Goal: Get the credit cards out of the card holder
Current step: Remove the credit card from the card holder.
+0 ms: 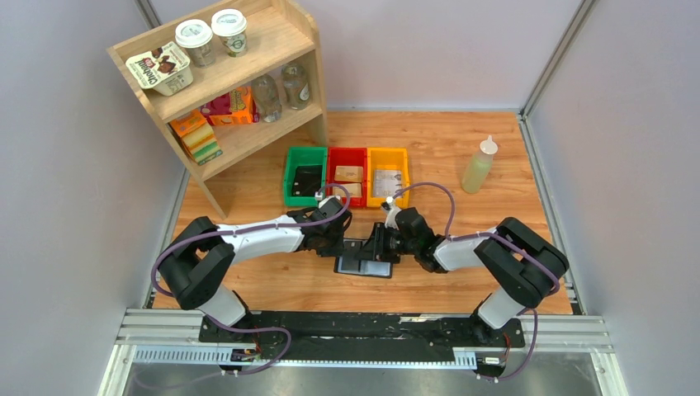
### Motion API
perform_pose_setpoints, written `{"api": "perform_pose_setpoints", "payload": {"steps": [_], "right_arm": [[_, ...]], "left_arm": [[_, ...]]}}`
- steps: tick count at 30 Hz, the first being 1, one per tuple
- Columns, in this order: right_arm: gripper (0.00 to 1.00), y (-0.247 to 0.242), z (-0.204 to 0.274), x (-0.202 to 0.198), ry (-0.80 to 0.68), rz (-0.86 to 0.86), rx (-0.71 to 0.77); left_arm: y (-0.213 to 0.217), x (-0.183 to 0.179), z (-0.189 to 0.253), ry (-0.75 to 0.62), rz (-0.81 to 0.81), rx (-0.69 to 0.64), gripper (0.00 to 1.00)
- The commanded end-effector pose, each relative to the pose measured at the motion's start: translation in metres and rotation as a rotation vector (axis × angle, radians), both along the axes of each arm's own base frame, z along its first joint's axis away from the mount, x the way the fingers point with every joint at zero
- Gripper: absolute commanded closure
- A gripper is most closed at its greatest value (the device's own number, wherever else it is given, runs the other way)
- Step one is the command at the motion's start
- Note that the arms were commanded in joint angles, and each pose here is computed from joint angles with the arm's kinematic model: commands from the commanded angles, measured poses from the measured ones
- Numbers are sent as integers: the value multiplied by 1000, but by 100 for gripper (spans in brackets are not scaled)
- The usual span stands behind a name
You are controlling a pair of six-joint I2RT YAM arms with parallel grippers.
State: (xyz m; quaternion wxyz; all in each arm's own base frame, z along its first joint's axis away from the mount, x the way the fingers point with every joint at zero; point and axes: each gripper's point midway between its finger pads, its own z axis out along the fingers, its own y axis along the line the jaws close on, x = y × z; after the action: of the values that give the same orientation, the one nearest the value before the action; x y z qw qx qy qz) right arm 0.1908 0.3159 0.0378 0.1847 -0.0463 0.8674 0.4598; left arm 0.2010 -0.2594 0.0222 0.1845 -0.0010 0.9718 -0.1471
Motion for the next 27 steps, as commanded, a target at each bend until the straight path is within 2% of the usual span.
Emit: {"api": "perform_pose_setpoints", "payload": {"steps": [1, 13, 19, 27], "right_arm": [[76, 17, 19, 4, -28, 27, 117], [79, -6, 28, 8, -32, 5, 215], [90, -7, 31, 5, -23, 24, 262], [97, -21, 21, 8, 5, -1, 249]], "left_arm": [[-11, -12, -10, 53, -25, -23, 96], [1, -15, -19, 75, 8, 35, 100], [-2, -15, -19, 82, -2, 32, 100], [0, -15, -17, 72, 11, 25, 100]]}}
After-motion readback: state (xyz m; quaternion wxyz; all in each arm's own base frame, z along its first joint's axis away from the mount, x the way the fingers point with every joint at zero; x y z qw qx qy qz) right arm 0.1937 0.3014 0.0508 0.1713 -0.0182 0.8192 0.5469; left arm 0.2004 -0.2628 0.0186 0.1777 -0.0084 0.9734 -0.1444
